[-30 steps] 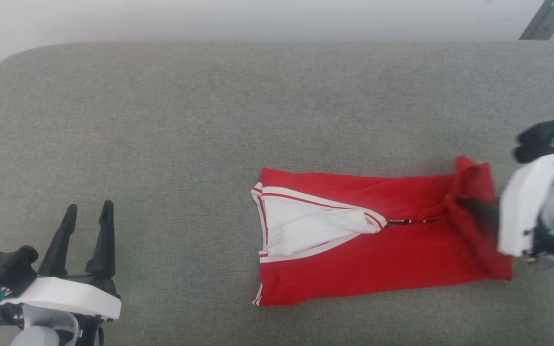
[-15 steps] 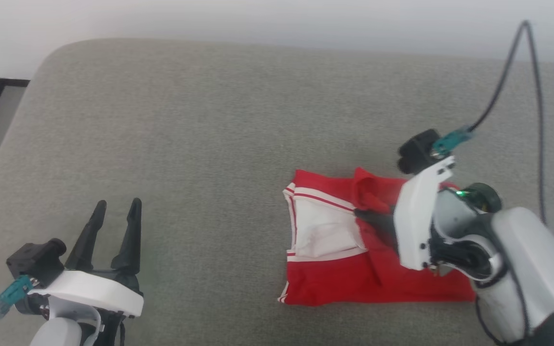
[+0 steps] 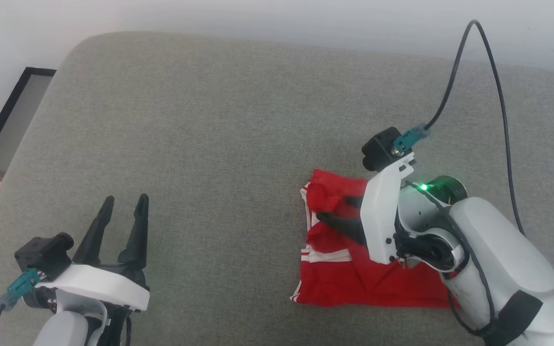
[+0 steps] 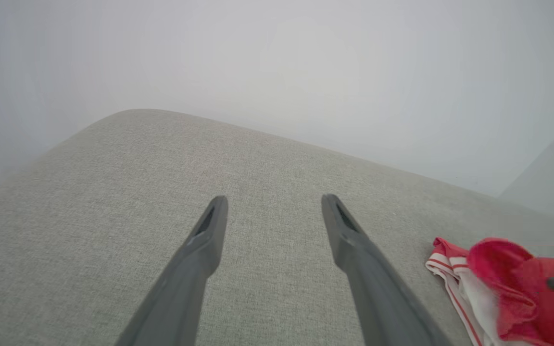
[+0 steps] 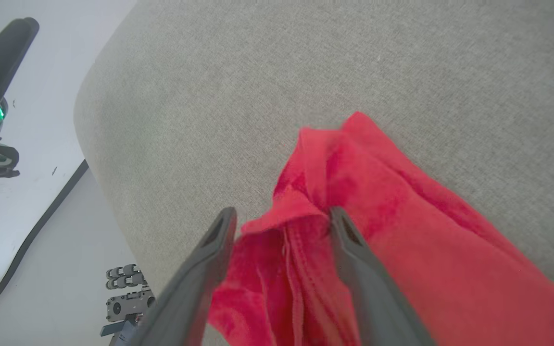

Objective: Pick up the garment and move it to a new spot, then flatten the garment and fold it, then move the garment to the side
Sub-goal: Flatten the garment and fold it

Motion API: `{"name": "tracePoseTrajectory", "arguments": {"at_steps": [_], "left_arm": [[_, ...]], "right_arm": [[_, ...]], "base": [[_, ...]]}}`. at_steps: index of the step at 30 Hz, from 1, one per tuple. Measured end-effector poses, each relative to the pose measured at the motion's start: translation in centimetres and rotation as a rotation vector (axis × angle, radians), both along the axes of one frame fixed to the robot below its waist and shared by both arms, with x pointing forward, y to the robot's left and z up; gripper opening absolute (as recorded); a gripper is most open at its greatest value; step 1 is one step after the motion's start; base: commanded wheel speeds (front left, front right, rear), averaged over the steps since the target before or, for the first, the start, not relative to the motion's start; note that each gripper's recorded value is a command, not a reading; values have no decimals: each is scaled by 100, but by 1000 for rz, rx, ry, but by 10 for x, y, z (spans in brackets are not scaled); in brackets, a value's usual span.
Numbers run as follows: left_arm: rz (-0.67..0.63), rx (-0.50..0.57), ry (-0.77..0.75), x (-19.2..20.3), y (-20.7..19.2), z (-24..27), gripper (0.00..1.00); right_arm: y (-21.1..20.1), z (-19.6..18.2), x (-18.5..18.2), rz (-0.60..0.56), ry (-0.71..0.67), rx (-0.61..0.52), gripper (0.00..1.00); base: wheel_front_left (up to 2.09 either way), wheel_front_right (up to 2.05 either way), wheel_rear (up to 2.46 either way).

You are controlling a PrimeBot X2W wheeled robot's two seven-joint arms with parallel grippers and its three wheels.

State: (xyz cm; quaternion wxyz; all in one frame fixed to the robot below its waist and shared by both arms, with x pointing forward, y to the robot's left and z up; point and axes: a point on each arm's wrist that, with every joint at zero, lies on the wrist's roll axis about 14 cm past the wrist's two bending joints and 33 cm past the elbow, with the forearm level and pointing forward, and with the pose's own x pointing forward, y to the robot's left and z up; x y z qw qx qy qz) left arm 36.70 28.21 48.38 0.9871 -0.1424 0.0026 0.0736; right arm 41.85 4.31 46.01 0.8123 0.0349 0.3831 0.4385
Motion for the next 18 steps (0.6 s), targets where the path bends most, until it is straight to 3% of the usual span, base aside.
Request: {"name": "tracePoseTrajectory", "arguments": {"at_steps": [8,18], "left_arm": [[-11,-1,-24,8,-2,6,100],[-56,16,-46,20,-12,11,100]], "right_arm": [[-16,22,14,-54,-91,43,100],[-103,56,44,-313,-306,77,100]], "base": [[0,0,0],[0,0,0]]}}
